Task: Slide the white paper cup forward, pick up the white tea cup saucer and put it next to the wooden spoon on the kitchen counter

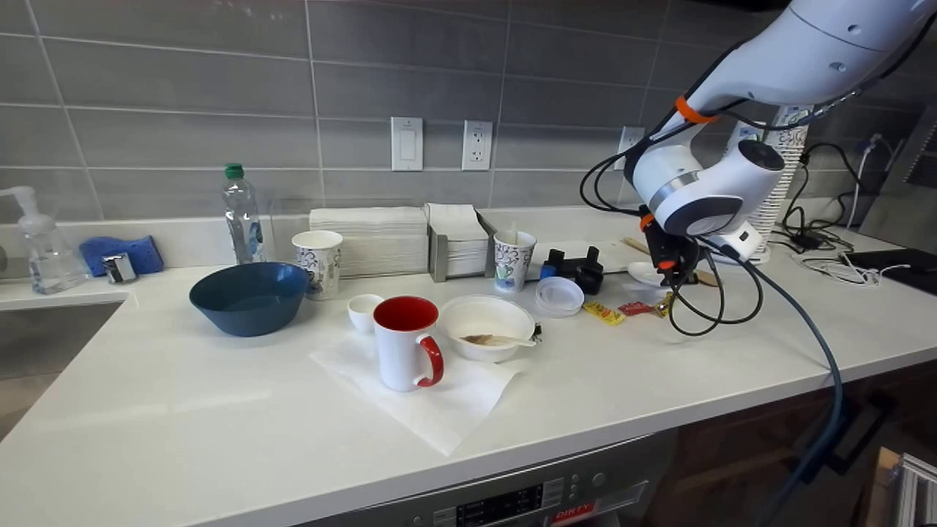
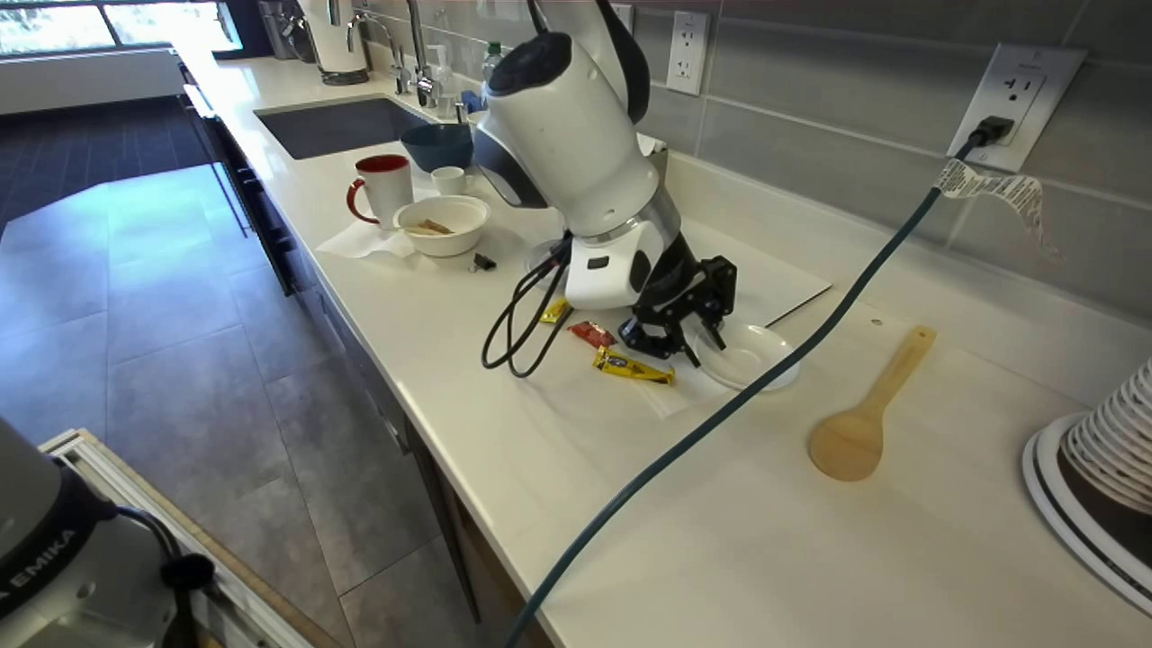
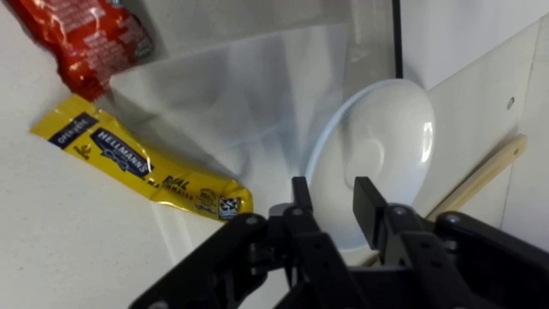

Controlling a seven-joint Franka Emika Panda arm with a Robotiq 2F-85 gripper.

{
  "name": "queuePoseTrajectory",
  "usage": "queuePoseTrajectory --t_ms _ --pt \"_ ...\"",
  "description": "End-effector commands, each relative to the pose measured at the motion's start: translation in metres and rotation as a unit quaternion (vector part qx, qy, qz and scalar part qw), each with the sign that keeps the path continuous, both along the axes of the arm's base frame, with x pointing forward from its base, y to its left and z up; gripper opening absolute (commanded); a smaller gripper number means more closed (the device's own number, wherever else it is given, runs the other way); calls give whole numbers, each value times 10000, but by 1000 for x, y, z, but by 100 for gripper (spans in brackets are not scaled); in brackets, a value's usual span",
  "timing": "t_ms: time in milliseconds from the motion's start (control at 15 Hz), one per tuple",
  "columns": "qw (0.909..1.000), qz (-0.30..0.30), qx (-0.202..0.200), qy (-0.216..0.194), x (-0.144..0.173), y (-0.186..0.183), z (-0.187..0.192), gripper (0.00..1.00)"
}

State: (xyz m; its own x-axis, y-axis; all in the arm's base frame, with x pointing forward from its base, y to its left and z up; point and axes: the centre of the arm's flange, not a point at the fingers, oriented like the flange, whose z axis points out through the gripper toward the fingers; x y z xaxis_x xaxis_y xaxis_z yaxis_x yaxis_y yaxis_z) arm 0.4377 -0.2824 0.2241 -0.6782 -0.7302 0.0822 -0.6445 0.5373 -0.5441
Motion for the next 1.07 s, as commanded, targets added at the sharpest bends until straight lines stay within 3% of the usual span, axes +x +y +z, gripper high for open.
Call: queuePoseTrajectory --t_ms 0,133,333,533,667,1000 --pt "10000 22 -47 60 -12 7 1 64" --pt "9999 96 -12 143 -20 9 13 78" --pt "9962 829 -209 193 -41 12 50 98" --pt "9887 1401 -522 43 -43 13 89 100" --pt "9797 1927 -529 170 -47 18 111 100" --pt "9511 3031 -249 542 -76 45 101 100"
